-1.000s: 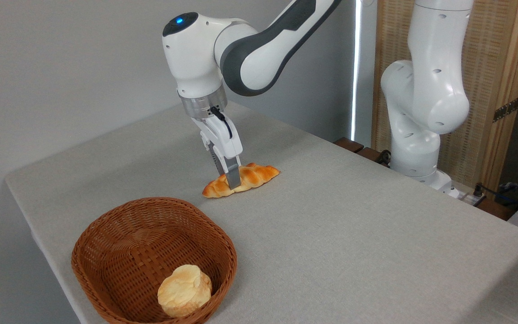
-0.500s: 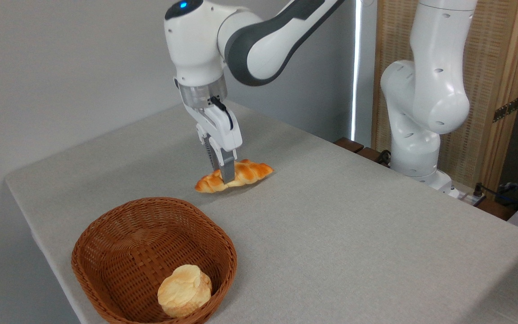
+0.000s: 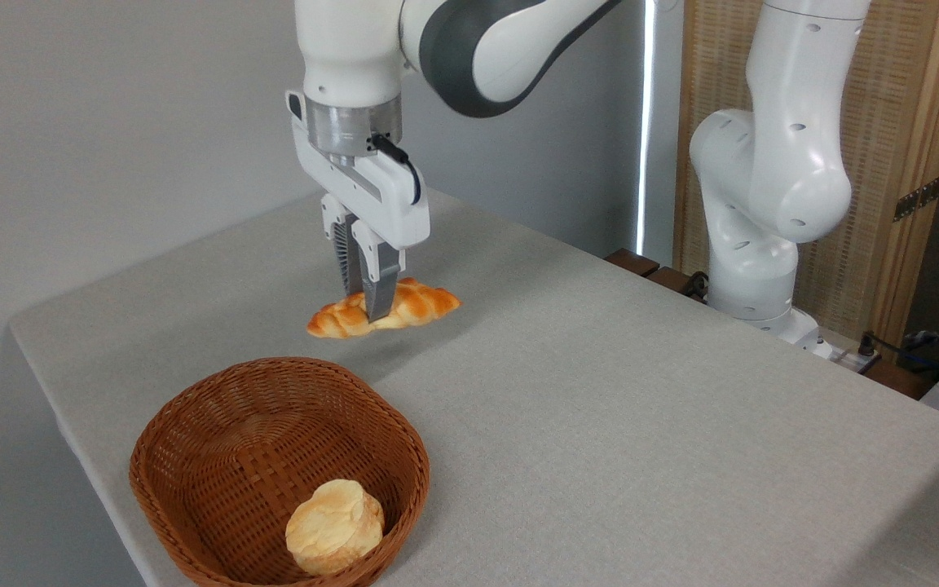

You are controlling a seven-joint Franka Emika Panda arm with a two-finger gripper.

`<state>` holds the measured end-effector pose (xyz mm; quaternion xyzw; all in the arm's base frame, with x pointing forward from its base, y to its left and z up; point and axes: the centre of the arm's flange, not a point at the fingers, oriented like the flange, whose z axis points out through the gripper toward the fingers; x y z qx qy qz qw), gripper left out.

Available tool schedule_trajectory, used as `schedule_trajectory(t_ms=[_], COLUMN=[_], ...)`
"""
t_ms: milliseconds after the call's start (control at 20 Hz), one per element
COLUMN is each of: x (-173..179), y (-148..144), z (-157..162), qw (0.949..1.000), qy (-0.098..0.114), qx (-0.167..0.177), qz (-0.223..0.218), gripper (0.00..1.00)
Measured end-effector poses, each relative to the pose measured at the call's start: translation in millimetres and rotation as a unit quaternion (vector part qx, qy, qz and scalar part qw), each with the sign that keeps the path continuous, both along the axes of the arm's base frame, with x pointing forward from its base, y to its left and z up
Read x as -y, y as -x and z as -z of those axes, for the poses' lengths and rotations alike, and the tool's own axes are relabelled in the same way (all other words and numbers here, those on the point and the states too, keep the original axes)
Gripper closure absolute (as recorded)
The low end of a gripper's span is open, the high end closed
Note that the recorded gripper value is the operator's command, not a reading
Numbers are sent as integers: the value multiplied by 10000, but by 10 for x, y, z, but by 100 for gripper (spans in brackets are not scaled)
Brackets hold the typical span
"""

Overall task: Put bread into the basket
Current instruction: 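Lift the croissant roll and carry it over the wicker basket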

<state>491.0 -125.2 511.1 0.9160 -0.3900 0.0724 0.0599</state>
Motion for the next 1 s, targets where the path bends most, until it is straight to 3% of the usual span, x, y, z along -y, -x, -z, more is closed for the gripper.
schedule_trajectory(t_ms=[250,550,900,950,1000], x=[-372,-610,-760,-762,-759], y=[-214,-497,-693,-730,-750], z=[-221,-145,-70,-60,-49], qw=[9978,9902,9846,9841,9839], qy=[159,194,195,188,180], qx=[517,1153,1407,1429,1441], qz=[-394,-764,-1015,-1034,-1040], gripper=[67,67,67,65,56])
